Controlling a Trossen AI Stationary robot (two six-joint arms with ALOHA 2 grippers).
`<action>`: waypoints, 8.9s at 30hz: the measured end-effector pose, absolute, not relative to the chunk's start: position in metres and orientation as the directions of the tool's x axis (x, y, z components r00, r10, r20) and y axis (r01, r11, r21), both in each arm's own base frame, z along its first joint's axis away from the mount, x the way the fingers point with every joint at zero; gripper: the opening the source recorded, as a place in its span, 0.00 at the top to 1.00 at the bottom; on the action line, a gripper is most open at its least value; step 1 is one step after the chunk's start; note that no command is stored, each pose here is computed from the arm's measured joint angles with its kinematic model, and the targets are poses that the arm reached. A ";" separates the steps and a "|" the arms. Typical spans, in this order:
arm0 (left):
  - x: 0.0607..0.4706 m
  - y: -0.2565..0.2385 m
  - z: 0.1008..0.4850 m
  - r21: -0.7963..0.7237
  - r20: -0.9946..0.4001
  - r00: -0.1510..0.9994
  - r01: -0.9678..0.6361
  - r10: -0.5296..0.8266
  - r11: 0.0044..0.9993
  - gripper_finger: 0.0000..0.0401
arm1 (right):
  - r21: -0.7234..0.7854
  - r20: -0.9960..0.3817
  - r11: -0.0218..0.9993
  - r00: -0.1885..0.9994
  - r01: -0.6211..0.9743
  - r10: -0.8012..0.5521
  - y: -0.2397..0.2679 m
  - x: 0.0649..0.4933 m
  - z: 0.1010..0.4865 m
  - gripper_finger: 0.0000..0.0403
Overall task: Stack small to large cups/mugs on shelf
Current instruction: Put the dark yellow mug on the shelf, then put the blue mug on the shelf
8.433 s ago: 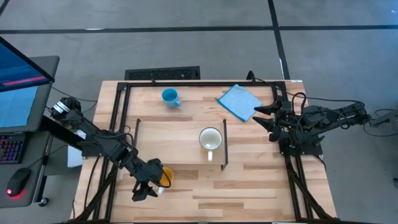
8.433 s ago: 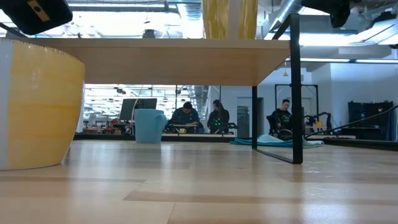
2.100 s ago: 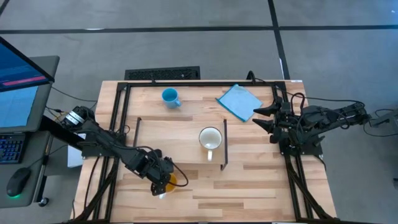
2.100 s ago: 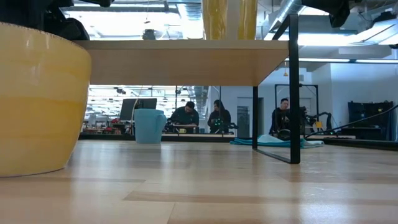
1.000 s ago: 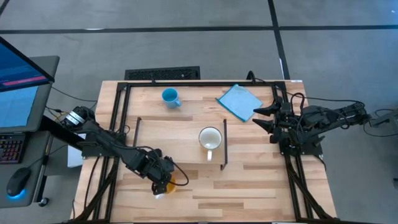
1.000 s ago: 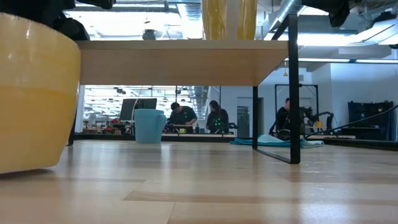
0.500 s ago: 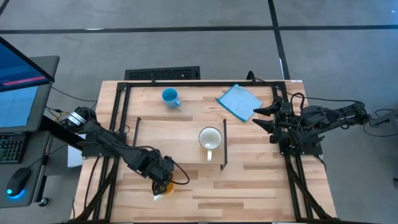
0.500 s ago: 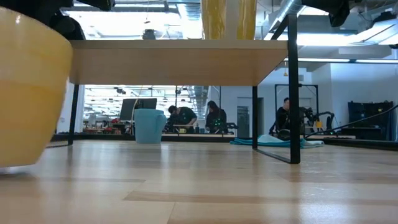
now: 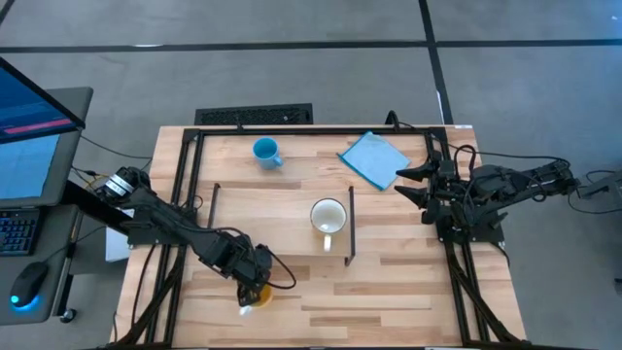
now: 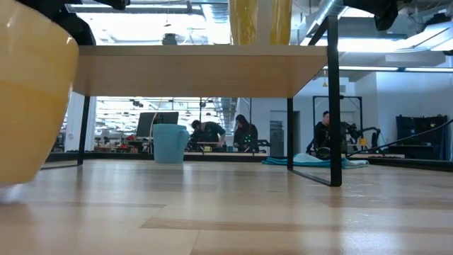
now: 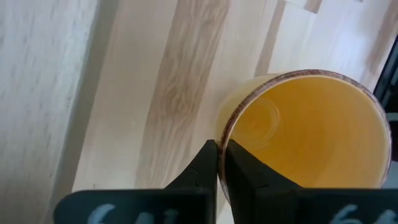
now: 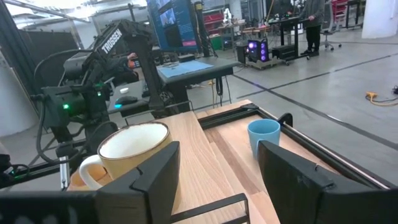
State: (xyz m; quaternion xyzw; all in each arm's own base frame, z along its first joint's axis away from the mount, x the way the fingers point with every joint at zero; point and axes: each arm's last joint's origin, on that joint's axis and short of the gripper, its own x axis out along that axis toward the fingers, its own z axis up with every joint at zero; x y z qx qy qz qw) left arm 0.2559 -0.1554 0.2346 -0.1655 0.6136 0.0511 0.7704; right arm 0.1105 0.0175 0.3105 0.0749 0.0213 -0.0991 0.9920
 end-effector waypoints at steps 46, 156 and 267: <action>0.258 -0.092 0.413 -0.133 -0.897 0.434 -0.446 0.084 0.885 1.00 | 0.238 -0.140 0.945 0.971 0.225 -0.196 0.020 0.119 0.302 0.41; 0.324 -0.024 0.385 -0.092 -0.961 0.250 -0.687 0.117 0.720 1.00 | 0.147 -0.239 0.970 0.958 0.195 -0.157 0.020 0.117 0.292 0.41; 0.249 -0.007 0.504 -0.034 -0.648 0.708 -0.396 0.282 0.918 0.44 | 0.149 -0.220 0.967 0.960 0.208 -0.173 0.018 0.118 0.294 0.41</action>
